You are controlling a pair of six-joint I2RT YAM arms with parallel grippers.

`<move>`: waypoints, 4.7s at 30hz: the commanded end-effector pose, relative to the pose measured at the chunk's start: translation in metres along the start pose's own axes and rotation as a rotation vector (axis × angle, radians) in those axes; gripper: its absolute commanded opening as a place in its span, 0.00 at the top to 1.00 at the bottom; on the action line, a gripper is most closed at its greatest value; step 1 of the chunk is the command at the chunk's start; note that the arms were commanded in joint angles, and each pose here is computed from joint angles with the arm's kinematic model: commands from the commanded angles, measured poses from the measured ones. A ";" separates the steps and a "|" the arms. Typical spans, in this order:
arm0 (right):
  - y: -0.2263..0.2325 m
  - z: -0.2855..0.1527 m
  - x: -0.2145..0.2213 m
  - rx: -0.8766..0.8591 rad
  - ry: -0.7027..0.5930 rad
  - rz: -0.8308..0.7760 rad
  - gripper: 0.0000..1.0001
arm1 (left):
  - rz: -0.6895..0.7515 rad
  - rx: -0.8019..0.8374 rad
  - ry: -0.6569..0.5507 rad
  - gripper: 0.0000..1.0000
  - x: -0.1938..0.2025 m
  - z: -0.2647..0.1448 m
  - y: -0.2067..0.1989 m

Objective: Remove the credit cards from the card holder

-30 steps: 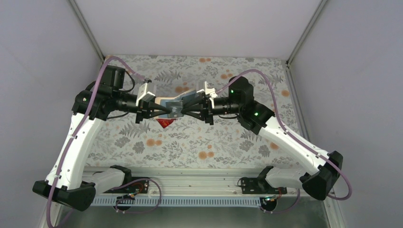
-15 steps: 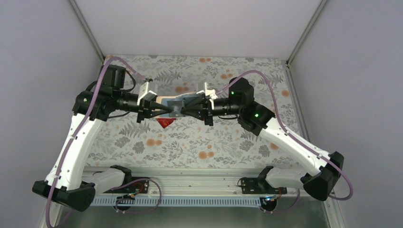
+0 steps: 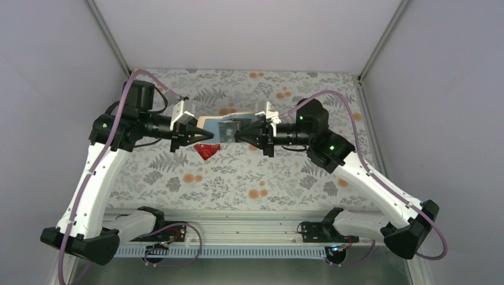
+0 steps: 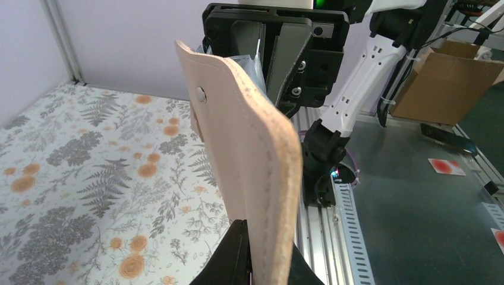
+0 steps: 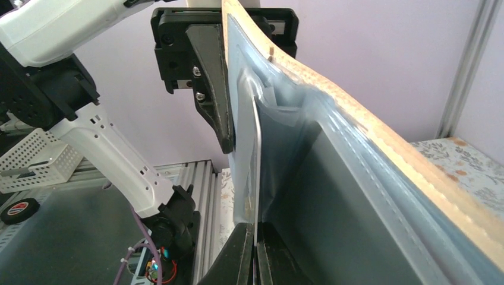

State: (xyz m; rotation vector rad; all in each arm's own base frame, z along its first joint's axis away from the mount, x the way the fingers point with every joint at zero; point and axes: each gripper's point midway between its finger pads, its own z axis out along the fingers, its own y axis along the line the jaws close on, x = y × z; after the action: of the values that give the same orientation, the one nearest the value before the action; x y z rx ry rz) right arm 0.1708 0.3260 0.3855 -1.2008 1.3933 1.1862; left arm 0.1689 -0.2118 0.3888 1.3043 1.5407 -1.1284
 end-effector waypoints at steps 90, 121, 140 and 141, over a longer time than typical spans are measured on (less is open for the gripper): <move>-0.024 -0.011 -0.016 0.008 -0.151 0.007 0.74 | 0.059 -0.015 -0.054 0.98 -0.023 -0.011 0.001; -0.054 0.094 0.000 0.403 0.048 0.332 0.96 | -0.114 -0.637 0.172 0.10 0.044 -0.024 0.135; -0.031 0.061 -0.016 0.307 0.009 0.250 0.96 | -0.086 -0.611 0.144 0.85 0.028 -0.029 0.120; -0.030 0.060 -0.015 0.297 0.013 0.243 0.96 | -0.083 -0.578 0.133 0.94 0.025 -0.026 0.115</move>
State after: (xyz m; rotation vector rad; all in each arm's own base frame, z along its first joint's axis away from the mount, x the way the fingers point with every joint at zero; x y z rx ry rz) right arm 0.2358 0.3826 0.3567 -0.7204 1.8486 0.9470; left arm 0.2849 -0.1663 0.3431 0.9039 1.9059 -0.5179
